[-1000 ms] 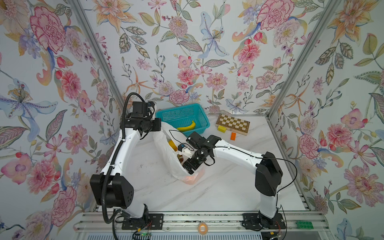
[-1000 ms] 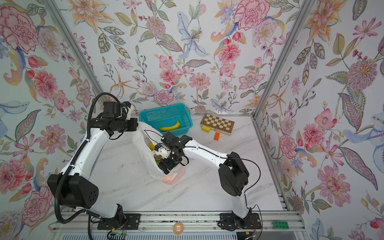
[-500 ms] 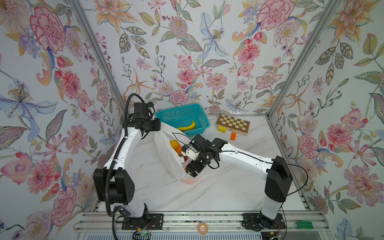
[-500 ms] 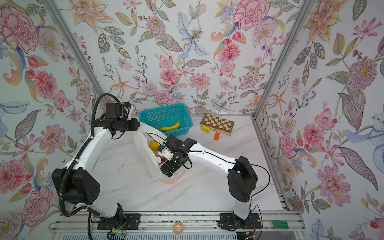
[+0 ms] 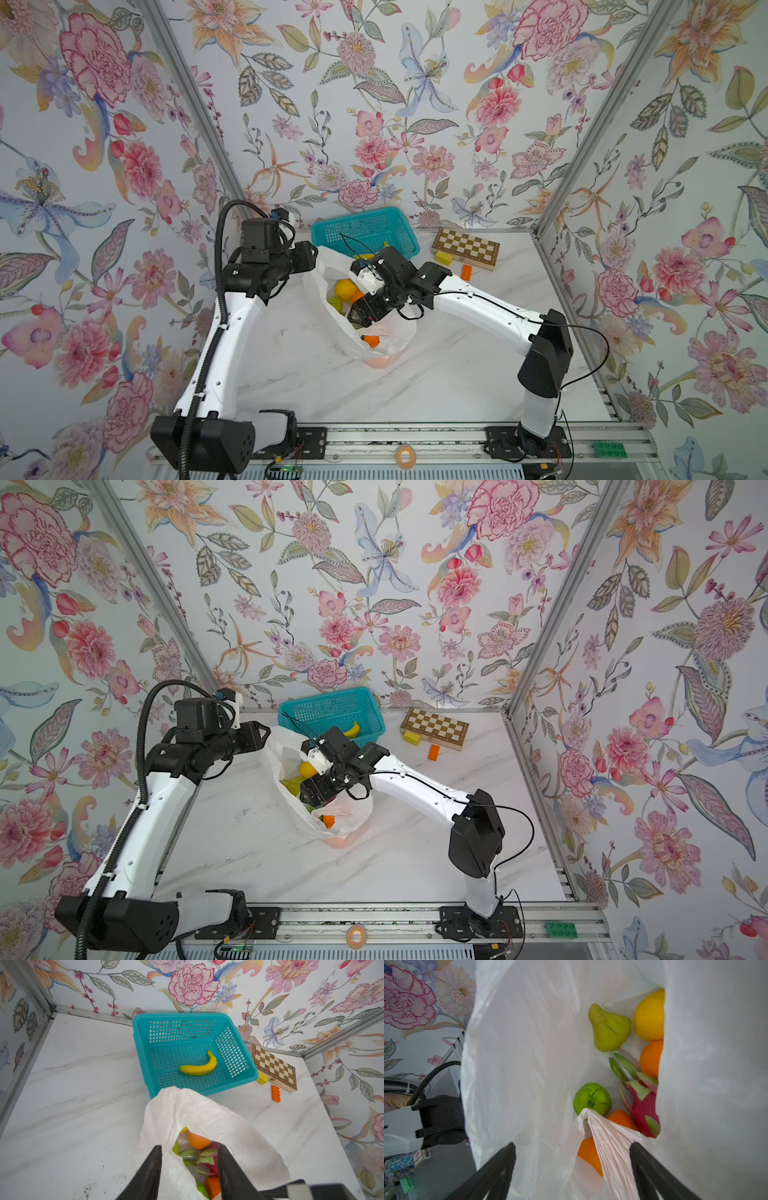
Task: Untie the knot of the plastic bag and take out the fruit
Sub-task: 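Lower the right gripper into the bag toward the orange while the left holds the rim, then close the right gripper on the orange inside the bag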
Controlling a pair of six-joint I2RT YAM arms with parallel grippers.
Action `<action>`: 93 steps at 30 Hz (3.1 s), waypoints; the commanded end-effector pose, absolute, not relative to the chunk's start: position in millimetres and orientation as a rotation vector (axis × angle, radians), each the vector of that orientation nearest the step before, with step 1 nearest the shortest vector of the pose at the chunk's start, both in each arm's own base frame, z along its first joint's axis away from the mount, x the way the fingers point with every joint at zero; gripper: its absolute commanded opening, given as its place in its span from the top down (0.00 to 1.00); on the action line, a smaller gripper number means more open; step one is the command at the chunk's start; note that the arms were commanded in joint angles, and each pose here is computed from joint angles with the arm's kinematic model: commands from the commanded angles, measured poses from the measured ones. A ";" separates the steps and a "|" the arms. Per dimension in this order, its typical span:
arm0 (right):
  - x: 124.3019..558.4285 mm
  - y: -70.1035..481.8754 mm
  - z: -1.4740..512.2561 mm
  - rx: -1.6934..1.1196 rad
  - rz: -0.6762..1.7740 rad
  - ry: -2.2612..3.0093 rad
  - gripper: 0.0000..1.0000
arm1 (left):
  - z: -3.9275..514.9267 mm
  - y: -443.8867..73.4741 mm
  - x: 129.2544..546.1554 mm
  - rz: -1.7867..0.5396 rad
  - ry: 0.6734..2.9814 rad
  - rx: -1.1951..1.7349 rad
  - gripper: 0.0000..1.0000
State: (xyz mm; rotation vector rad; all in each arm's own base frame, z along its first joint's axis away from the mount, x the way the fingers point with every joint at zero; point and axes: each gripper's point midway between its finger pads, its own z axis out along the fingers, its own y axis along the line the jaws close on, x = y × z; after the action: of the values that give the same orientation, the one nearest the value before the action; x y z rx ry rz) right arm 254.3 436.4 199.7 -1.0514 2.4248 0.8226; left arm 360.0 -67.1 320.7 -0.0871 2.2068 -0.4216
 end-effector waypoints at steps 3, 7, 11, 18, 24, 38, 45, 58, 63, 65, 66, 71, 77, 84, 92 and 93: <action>277.2 434.0 164.7 -0.892 0.753 2.546 0.14 | 274.0 -68.5 318.5 -0.421 2.370 -0.251 0.58; 306.8 402.5 147.3 -0.679 0.547 2.607 0.14 | 216.3 -93.1 294.2 -0.477 2.561 -0.212 0.57; 319.1 376.8 135.3 -0.618 0.393 2.612 0.12 | 179.7 -106.6 281.6 -0.497 2.610 -0.169 0.56; 327.6 324.4 112.0 -0.504 0.175 2.662 0.09 | 123.5 -100.0 259.8 -0.474 2.694 -0.248 0.70; 313.1 343.2 133.5 -0.704 0.270 2.580 0.08 | 143.7 -114.6 265.8 -0.582 2.602 -0.171 0.69; 322.8 414.6 192.7 -0.769 0.569 2.451 0.12 | 158.3 -103.6 272.4 -0.474 2.578 -0.194 0.62; 329.7 446.3 184.1 -0.792 0.603 2.440 0.17 | 169.0 -92.6 280.0 -0.384 2.564 -0.234 0.59; 373.6 439.0 123.2 -0.544 0.340 2.514 0.17 | 154.9 -102.7 276.8 -0.450 2.605 -0.207 0.58; 386.0 437.6 99.3 -0.524 0.321 2.545 0.12 | 153.6 -104.4 279.3 -0.451 2.611 -0.189 0.58; 392.1 442.0 93.6 -0.521 0.343 2.553 0.12 | 152.8 -105.5 280.1 -0.453 2.615 -0.180 0.58; 394.6 445.3 91.0 -0.522 0.359 2.556 0.12 | 152.5 -105.6 280.6 -0.452 2.616 -0.177 0.58; 401.0 457.9 76.6 -0.528 0.426 2.580 0.12 | 150.5 -105.1 281.0 -0.444 2.624 -0.176 0.56; 395.2 453.5 58.4 -0.526 0.444 2.638 0.19 | 155.4 -103.2 281.4 -0.438 2.602 -0.185 0.46; 394.3 455.3 83.5 -0.517 0.516 2.614 0.43 | 169.0 -100.5 285.1 -0.417 2.562 -0.166 0.31; 394.0 459.5 134.3 -0.516 0.625 2.536 0.55 | 204.0 -98.5 293.5 -0.384 2.445 -0.049 0.24; 392.9 459.5 137.2 -0.516 0.631 2.534 0.55 | 207.7 -97.8 293.9 -0.380 2.432 -0.043 0.24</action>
State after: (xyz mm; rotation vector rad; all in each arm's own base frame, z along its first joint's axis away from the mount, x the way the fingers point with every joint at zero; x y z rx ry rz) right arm 393.5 460.0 91.8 -0.5261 2.6006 0.5556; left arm 288.5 -100.0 185.1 -0.1099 2.5084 -0.4220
